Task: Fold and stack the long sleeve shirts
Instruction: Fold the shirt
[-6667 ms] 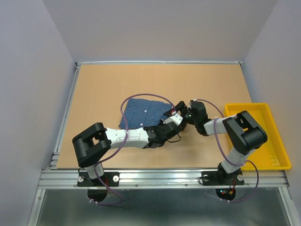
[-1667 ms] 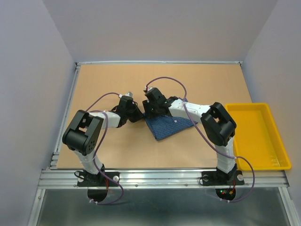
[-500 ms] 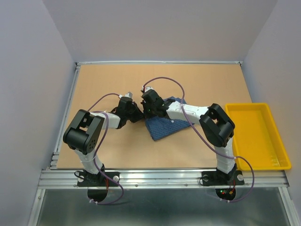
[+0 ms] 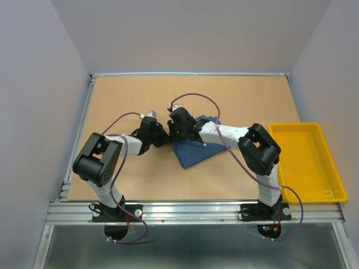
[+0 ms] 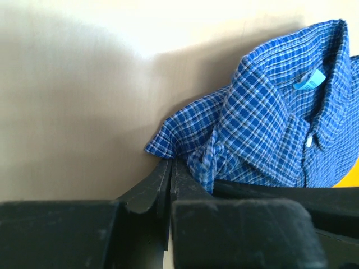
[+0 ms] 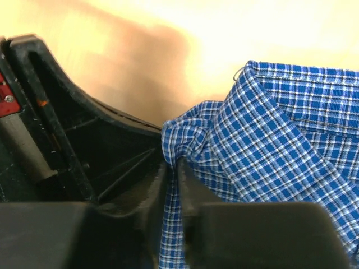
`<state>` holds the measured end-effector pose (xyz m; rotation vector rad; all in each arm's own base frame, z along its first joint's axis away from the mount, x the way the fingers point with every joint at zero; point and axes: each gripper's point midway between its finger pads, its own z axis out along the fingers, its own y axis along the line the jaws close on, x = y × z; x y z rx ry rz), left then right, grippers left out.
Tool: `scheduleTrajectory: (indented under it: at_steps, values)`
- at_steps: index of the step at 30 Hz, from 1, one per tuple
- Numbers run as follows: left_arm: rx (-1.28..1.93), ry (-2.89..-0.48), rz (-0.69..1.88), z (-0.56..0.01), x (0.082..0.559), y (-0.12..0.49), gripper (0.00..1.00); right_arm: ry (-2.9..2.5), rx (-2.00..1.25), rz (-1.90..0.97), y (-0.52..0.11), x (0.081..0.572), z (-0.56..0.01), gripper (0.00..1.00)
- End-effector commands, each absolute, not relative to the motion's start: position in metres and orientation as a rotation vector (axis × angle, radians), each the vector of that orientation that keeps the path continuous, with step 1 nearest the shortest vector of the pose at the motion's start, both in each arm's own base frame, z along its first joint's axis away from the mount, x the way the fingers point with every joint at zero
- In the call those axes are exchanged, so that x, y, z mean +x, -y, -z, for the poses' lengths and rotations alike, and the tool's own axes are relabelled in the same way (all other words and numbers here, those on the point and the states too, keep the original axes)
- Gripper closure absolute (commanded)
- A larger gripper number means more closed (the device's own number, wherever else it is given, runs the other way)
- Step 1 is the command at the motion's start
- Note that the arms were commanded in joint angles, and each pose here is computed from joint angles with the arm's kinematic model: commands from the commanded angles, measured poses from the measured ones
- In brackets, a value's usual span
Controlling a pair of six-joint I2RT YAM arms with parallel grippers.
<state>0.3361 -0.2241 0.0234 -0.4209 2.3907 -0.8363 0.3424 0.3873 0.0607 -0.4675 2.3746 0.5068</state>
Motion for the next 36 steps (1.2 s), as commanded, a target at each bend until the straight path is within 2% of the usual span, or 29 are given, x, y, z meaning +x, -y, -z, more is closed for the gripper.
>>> scheduleTrajectory:
  at_steps: [1,2,6,7,9,13,17,22,28,32,36]
  values:
    - [-0.453,-2.388,0.759,-0.032,0.326,0.206,0.82,-2.208,-0.476,-0.634,-0.406,0.343,-0.126,0.73]
    - [-0.465,-2.376,0.740,-0.038,0.325,0.201,0.76,-2.175,-0.467,-0.632,-0.403,0.344,-0.143,0.63]
    - [-0.501,-2.359,0.677,-0.048,0.322,0.187,0.56,-2.122,-0.449,-0.579,-0.388,0.350,-0.170,0.44]
    - [-0.512,-2.353,0.667,-0.054,0.319,0.183,0.47,-2.101,-0.439,-0.569,-0.383,0.351,-0.182,0.41]
    - [-0.524,-2.329,0.651,-0.067,0.318,0.177,0.36,-2.115,-0.401,-0.534,-0.365,0.355,-0.183,0.39]
    - [-0.516,-2.276,0.682,-0.100,0.312,0.174,0.28,-2.116,-0.239,-0.491,-0.313,0.375,-0.195,0.37]
    - [-0.453,-2.196,0.801,-0.144,0.313,0.193,0.27,-2.144,-0.095,-0.502,-0.250,0.379,-0.191,0.39]
    - [-0.298,-2.171,0.963,-0.187,0.328,0.266,0.32,-2.148,0.095,-0.509,-0.175,0.393,-0.186,0.40]
    - [-0.311,-2.221,1.004,-0.152,0.350,0.308,0.46,-2.131,0.208,-0.687,-0.155,0.389,-0.165,0.43]
    - [-0.428,-2.277,0.920,-0.103,0.353,0.288,0.57,-2.139,0.223,-0.750,-0.161,0.384,-0.145,0.44]
    - [-0.606,-2.362,0.893,-0.040,0.326,0.247,0.69,-2.146,0.231,-0.769,-0.163,0.382,-0.131,0.45]
